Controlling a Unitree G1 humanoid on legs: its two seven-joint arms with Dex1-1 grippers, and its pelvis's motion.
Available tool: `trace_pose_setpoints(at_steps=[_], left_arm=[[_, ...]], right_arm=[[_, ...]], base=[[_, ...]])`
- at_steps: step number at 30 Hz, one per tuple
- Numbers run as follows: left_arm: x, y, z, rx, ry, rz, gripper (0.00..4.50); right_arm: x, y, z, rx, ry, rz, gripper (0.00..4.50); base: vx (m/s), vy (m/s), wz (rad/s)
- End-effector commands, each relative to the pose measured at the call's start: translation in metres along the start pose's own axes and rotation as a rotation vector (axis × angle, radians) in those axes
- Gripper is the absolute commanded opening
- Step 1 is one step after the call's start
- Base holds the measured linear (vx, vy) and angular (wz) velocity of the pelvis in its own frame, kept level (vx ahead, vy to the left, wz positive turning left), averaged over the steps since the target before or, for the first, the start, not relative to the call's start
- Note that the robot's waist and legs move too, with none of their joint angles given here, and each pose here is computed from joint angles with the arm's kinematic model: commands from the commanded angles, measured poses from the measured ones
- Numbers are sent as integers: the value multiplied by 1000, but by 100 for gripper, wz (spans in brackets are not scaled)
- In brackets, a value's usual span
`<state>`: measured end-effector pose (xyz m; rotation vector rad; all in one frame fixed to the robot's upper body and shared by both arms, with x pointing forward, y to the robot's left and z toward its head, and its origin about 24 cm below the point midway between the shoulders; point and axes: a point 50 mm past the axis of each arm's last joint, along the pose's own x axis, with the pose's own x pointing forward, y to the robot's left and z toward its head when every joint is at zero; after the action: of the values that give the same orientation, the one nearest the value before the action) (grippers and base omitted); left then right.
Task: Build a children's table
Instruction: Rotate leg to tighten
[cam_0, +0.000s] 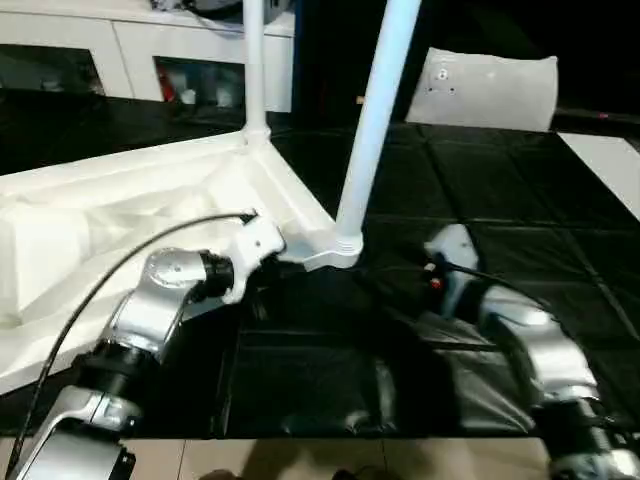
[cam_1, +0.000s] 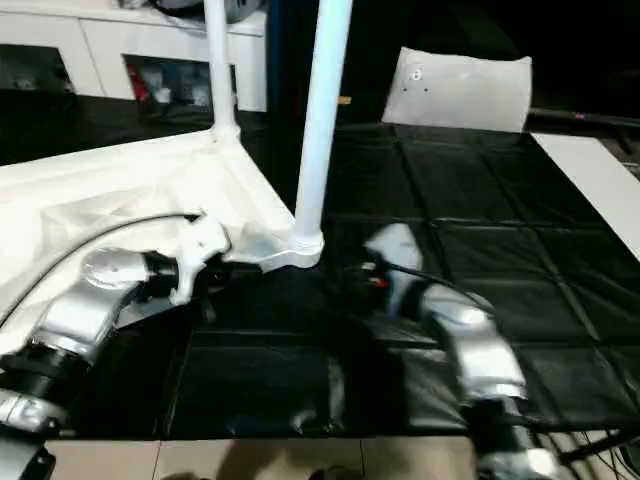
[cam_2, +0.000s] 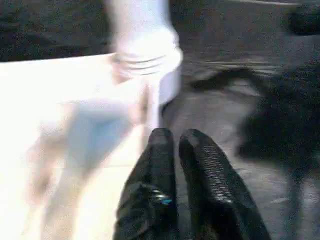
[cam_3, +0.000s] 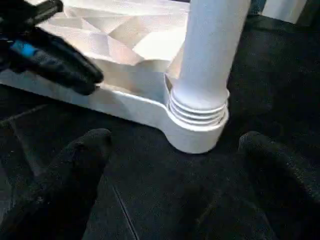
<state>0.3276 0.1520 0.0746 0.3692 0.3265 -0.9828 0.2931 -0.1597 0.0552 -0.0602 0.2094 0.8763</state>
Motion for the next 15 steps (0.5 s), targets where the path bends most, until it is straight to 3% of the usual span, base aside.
trace_pose_setpoints(at_steps=[1,10,11,15], left_arm=[[2,6,7,9,1,51,89],[20,9,10,-33,19,100,155],[22,8,11,-50,10,96,177],[29,6,15,-105,-8,69,200]], right_arm=[[-4,-1,3,-4,-7,7,450],[-7,2,2,12,-25,6,450],[-7,1,2,15,-24,5,450],[-9,3,1,14,-21,9,450]], base=[[0,0,0],[0,0,0],[0,0,0],[0,0,0]])
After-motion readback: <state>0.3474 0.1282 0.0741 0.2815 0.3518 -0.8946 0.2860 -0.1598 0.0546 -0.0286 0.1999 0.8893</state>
